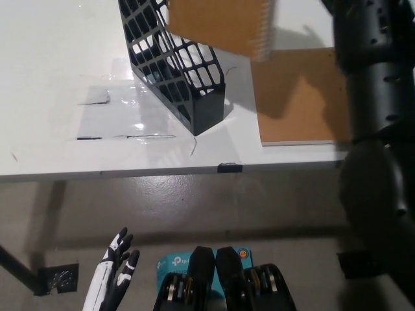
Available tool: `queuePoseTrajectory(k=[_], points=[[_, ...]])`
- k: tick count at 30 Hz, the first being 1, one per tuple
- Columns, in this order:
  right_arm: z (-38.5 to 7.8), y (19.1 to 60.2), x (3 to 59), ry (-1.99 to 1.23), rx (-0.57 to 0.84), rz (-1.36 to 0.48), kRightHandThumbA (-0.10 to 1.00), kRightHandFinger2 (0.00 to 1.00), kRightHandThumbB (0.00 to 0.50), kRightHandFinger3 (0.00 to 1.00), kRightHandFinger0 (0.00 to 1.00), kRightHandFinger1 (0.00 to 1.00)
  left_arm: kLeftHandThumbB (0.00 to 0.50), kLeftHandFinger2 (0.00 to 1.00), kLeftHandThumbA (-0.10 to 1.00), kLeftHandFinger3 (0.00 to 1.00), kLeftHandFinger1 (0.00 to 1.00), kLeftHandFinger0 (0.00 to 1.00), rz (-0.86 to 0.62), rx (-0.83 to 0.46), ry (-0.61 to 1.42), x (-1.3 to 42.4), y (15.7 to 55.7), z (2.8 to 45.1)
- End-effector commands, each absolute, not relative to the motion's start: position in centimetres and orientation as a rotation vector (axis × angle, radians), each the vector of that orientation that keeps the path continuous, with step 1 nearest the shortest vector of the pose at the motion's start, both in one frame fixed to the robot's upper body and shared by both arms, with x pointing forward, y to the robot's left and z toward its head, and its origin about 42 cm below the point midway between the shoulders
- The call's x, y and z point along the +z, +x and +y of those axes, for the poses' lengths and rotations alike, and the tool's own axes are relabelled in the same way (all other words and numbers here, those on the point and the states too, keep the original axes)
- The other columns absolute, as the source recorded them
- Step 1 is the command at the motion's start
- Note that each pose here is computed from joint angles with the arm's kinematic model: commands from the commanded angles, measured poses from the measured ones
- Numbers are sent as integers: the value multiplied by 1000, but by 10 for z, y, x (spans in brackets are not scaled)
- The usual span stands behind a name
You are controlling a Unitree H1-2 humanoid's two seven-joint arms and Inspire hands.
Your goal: Use the right hand to pick up a book from the book holder on the left side and put it on another book on the right side
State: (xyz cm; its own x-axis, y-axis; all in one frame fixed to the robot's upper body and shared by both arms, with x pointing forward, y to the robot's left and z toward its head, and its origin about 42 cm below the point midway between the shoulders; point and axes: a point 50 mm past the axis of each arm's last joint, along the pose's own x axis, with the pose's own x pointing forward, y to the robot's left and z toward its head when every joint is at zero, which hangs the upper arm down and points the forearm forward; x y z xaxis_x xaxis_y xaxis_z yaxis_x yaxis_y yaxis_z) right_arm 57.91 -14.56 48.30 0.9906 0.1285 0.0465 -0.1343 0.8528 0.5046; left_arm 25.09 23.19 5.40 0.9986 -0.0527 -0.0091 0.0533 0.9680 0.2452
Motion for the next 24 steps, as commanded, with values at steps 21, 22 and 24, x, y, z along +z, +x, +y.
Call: queuePoseTrajectory(k=[21,22,24], points=[[-278,538,660,695,292,-362,-100,743,68,1000,0,264,69,994,842,1000,1000,991,-42,-41,231,50,241,234],[-277,542,653,692,292,-344,-100,738,57,1000,0,283,61,994,841,1000,1000,994,-42,-39,229,50,239,234],[-274,551,630,676,296,-302,-100,724,59,1000,0,269,60,996,861,1000,1000,985,-39,-42,238,49,238,234]])
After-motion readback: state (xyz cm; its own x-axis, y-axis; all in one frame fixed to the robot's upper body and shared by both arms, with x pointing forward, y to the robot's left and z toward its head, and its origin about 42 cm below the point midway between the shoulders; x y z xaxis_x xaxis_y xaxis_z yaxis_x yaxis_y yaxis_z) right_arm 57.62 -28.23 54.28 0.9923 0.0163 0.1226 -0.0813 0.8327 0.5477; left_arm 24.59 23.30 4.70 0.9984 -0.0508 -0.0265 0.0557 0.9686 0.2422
